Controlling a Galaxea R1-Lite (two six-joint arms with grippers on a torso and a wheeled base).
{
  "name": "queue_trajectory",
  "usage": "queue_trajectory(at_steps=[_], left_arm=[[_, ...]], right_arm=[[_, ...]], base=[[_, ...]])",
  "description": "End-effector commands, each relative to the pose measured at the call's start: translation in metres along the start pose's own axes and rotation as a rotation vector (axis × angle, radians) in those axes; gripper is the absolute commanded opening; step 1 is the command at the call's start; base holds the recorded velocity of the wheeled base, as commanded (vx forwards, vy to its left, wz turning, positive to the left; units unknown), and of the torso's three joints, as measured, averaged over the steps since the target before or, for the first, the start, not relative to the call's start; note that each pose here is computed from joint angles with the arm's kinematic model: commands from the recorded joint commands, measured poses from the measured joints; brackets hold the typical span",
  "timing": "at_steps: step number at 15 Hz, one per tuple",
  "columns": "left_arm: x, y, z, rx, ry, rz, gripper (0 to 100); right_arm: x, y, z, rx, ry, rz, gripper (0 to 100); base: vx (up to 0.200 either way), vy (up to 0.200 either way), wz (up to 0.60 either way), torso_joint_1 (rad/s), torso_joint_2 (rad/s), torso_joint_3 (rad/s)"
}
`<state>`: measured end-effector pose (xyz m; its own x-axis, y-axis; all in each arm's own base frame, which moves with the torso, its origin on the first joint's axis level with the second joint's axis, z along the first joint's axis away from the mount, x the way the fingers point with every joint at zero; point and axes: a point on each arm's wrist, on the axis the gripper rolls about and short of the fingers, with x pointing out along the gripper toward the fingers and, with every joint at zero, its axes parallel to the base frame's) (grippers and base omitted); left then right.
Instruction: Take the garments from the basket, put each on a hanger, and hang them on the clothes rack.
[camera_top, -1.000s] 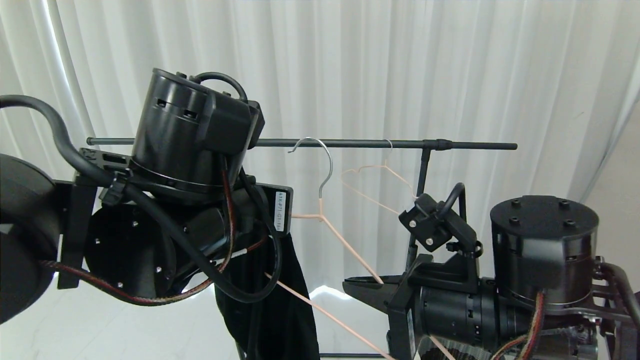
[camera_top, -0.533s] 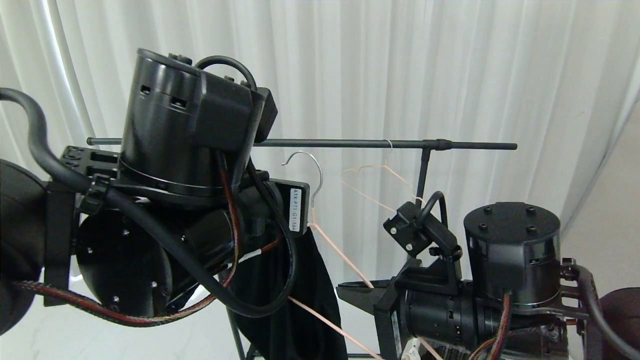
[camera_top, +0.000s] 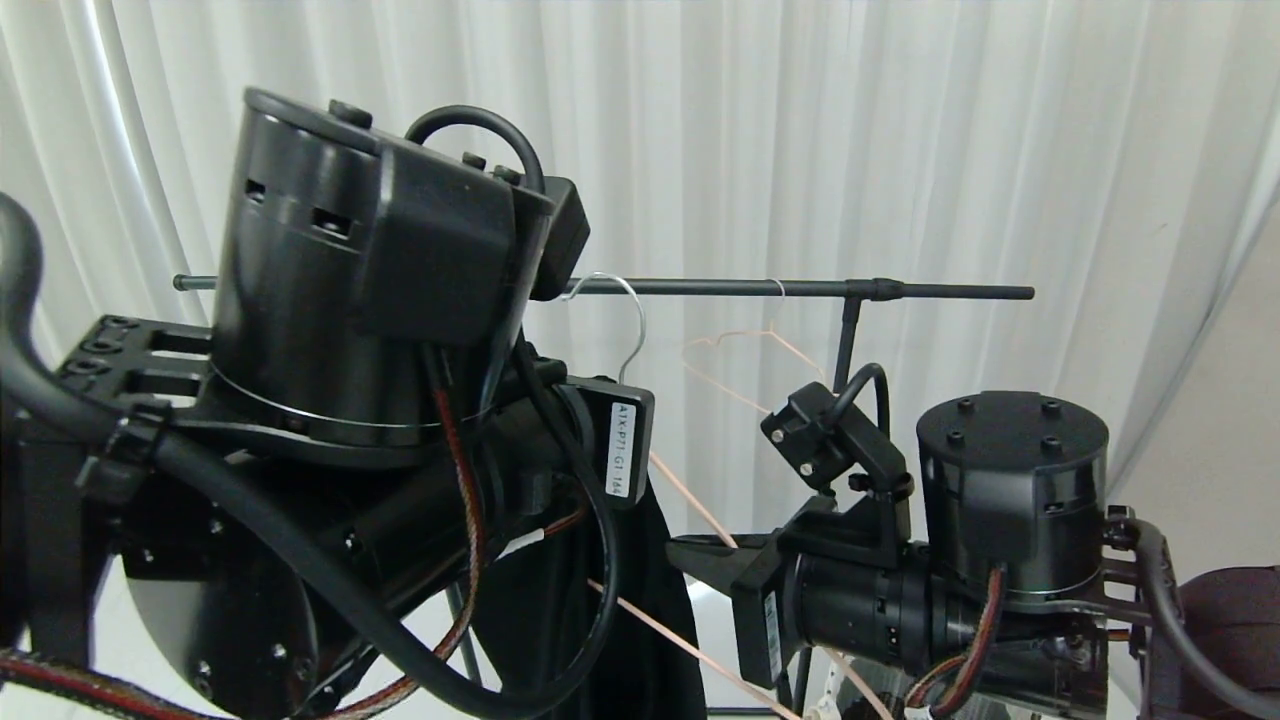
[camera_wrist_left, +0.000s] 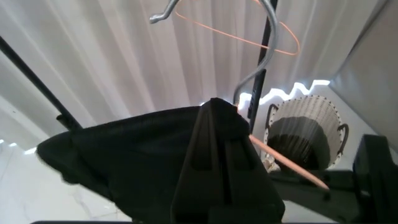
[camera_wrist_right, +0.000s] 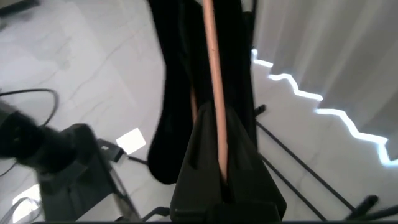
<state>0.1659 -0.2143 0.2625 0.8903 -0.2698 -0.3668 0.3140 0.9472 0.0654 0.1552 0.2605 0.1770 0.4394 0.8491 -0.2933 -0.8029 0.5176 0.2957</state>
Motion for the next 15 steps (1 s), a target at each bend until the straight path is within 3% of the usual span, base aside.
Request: queue_trajectory(at_steps=[1, 5, 6, 11, 15], left_arm=[[-0.004, 0.001, 0.002, -0.005, -0.009, -0.003, 0], [-0.009, 0.007, -0.003, 0.004, -0.006, 0.005, 0], [-0.009, 0.007, -0.003, 0.003, -0.008, 0.006, 100], [-0.010, 0.008, -0.002, 0.001, -0.012, 0.007, 100], [-0.018, 0.013, 0.000, 0.008, -0.030, 0.011, 100]], right_arm=[[0.003, -0.002, -0.003, 0.003, 0.004, -0.038, 0], [0.002, -0.008, -0.001, 0.015, -0.024, -0.112, 0], [0.001, -0.009, 0.000, 0.016, -0.027, -0.122, 0], [-0.001, -0.009, 0.007, -0.003, -0.094, -0.153, 0], [-0.016, -0.012, 0.010, -0.101, -0.177, -0.158, 0]], base=[[0.000, 0.000, 0.00, 0.000, 0.00, 0.000], [0.000, 0.000, 0.00, 0.000, 0.00, 0.000], [0.000, 0.000, 0.00, 0.000, 0.00, 0.000], [0.000, 0.000, 0.00, 0.000, 0.00, 0.000], [0.000, 0.000, 0.00, 0.000, 0.00, 0.000]])
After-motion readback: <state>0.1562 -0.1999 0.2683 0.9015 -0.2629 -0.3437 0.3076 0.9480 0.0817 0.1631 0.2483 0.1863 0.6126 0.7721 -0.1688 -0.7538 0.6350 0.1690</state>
